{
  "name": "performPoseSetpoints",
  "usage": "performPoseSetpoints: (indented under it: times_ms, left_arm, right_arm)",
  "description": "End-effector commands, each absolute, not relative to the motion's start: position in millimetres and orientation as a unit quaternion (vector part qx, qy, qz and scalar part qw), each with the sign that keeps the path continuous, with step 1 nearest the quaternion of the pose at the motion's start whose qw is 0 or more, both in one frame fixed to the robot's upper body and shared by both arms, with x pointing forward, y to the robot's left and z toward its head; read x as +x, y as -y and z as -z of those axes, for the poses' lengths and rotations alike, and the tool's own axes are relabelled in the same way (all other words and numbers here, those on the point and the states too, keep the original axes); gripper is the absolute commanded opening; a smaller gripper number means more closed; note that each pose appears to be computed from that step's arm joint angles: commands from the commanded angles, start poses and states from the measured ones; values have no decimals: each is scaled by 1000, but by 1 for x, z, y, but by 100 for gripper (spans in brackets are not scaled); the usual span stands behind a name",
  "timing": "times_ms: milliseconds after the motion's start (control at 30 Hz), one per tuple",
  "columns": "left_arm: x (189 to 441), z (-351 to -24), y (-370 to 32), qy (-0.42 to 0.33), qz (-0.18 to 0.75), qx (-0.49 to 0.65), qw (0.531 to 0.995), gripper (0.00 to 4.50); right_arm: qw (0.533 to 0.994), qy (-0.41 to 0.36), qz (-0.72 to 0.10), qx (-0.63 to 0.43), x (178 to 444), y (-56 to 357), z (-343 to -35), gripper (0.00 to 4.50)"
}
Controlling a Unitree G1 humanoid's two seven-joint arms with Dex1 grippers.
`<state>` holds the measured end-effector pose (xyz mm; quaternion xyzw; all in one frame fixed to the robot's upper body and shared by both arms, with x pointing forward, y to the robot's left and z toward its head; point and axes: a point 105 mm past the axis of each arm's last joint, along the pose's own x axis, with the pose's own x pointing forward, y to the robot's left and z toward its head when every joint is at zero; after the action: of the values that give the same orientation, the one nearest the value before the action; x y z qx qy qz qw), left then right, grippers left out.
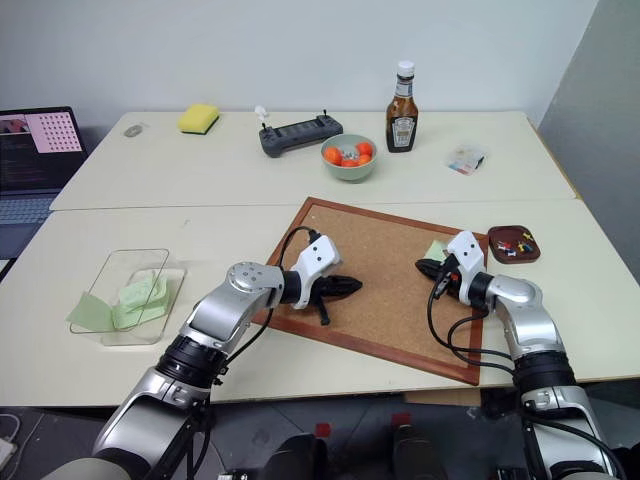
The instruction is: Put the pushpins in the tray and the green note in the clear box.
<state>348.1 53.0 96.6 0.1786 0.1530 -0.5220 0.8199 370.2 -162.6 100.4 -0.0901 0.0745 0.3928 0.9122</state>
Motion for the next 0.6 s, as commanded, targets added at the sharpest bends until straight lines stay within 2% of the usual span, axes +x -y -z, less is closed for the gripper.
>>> performPoseSetpoints:
  times_ms: [33,400,500,567,600]
  left_arm:
    - [346,-92,-53,-164,523,184,816,0]
    - [347,-95,-50,-155,525,173,819,0]
    - [348,-113,-47,-140,528,106,831,0]
    - [351,-130,-50,-132,525,37,840,40]
    - [353,-138,-53,-130,524,8,842,44]
  right_arm:
    - [911,10,-404,-87,368,162,-154,0]
    - [901,25,-414,-128,361,161,-164,0]
    - [880,35,-436,-183,354,157,-166,0]
    - [866,43,-451,-214,349,154,-167,0]
    - [862,46,-455,-220,348,153,-169,0]
